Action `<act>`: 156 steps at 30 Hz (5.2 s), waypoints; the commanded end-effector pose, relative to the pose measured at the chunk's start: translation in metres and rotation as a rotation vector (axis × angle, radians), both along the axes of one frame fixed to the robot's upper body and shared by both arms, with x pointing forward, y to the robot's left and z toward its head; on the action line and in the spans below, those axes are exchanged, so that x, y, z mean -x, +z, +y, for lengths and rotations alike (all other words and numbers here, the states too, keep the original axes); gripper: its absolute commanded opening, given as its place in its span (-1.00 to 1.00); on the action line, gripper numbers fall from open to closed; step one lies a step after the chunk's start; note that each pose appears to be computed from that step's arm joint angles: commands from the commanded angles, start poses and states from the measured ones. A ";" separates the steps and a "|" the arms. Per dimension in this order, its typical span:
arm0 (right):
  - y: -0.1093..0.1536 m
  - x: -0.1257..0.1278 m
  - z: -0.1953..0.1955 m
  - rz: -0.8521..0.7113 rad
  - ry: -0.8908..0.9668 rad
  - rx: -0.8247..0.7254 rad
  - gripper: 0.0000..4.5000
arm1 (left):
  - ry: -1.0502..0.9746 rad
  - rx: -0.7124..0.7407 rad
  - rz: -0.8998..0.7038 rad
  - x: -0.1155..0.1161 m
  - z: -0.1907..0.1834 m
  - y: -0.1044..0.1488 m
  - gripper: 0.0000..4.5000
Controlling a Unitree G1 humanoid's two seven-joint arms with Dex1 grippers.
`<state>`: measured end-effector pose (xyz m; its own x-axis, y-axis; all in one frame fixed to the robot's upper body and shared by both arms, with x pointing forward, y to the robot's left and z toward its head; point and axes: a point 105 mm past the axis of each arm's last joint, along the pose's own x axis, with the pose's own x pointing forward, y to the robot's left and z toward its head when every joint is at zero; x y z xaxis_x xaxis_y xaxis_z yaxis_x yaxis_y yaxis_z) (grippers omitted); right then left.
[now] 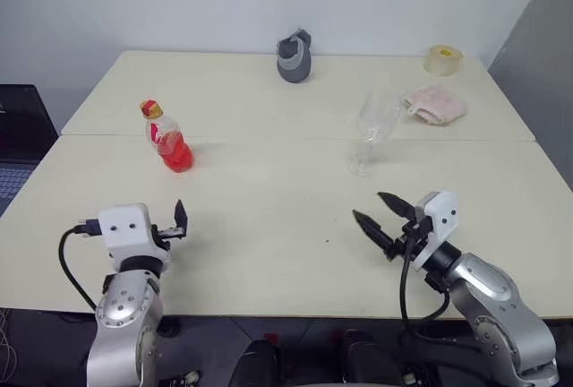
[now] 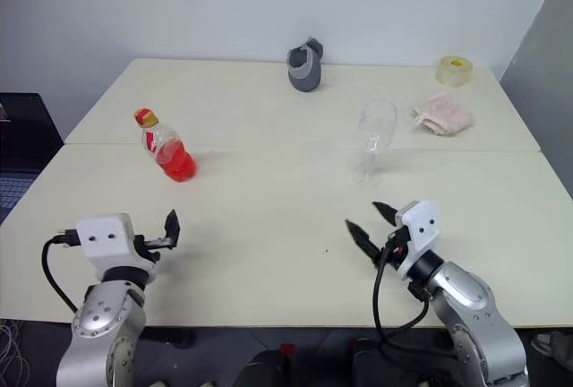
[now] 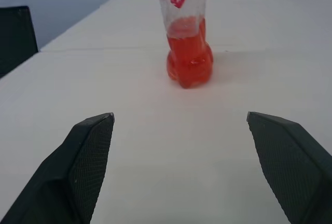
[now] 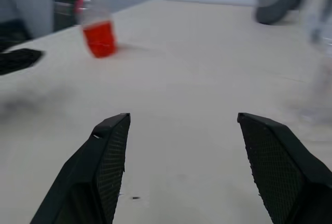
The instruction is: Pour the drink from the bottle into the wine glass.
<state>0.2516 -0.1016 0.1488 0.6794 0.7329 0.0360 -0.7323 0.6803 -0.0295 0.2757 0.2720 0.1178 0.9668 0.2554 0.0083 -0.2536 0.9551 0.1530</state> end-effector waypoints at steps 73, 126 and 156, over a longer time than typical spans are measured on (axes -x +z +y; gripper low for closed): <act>0.026 -0.017 -0.003 -0.096 -0.001 -0.021 0.58 | -0.298 -0.038 -0.117 -0.149 0.031 0.050 -0.43; 0.082 -0.093 0.054 -0.100 -0.019 0.012 0.58 | -1.328 -0.047 -0.113 -0.090 -0.231 0.048 -0.43; 0.093 -0.037 0.097 -0.056 0.548 -0.042 -0.38 | -1.400 -0.025 -0.118 -0.065 -0.227 0.053 -0.43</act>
<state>0.3283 -0.0394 0.2212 0.4969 0.8675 0.0221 -0.8670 0.4974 -0.0311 0.3479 0.0519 0.1501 0.4522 -0.8911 0.0383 0.8723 0.4508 0.1895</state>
